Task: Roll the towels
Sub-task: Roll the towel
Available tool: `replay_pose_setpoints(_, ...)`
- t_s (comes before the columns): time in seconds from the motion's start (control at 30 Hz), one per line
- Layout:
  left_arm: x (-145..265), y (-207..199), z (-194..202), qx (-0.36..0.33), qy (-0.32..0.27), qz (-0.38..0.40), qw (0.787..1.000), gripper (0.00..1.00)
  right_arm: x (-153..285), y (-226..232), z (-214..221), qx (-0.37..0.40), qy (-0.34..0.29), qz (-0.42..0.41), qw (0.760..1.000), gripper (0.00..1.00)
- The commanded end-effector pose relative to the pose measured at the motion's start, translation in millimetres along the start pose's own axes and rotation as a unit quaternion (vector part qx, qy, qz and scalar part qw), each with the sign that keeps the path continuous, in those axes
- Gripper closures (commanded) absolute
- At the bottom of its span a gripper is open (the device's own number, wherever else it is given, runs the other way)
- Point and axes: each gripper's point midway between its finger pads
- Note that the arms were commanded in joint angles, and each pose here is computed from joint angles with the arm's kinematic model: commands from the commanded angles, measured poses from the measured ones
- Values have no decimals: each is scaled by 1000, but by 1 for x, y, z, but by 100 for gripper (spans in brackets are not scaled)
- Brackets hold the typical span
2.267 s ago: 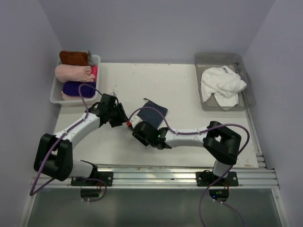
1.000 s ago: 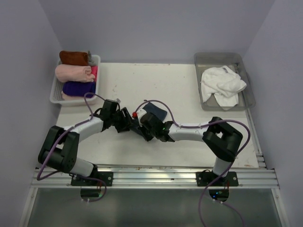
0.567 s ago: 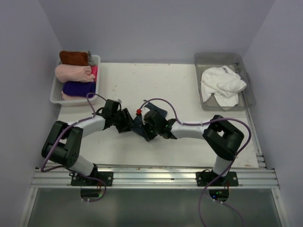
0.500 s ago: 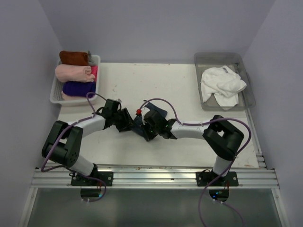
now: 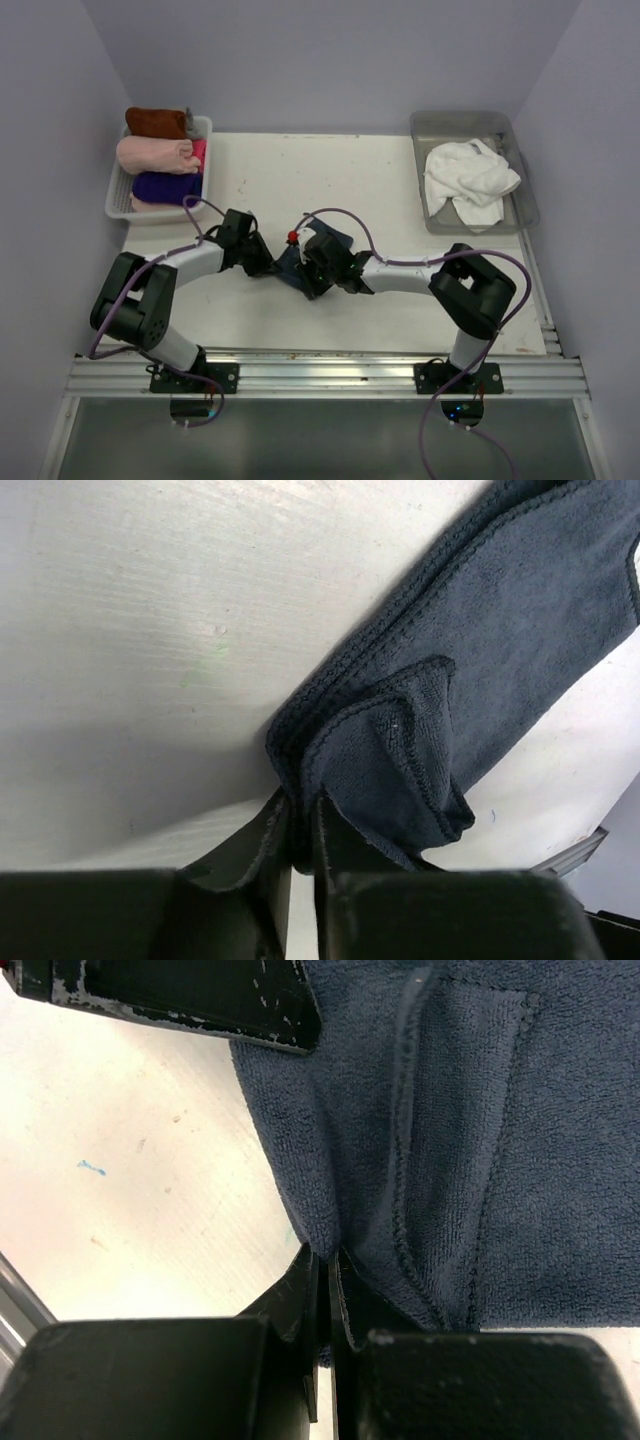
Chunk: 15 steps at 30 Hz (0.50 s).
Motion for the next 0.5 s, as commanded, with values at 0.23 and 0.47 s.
replay_pose_setpoints(0.23, 42, -25, -25, -3, -81, 15, 997, 43, 26, 11, -39, -65, -44, -74, 994, 100)
replay_pose_setpoints(0.47, 47, -35, -22, -8, -75, 42, 996, 61, 24, 9, -42, -146, -42, -140, 978, 100)
Point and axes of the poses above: each gripper's point midway between its finger pads, its own x axis back along the fingers, its own y axis along the line the jaws close on, z = x × y, and after that the axes turned 11 degrees about x, right-handed
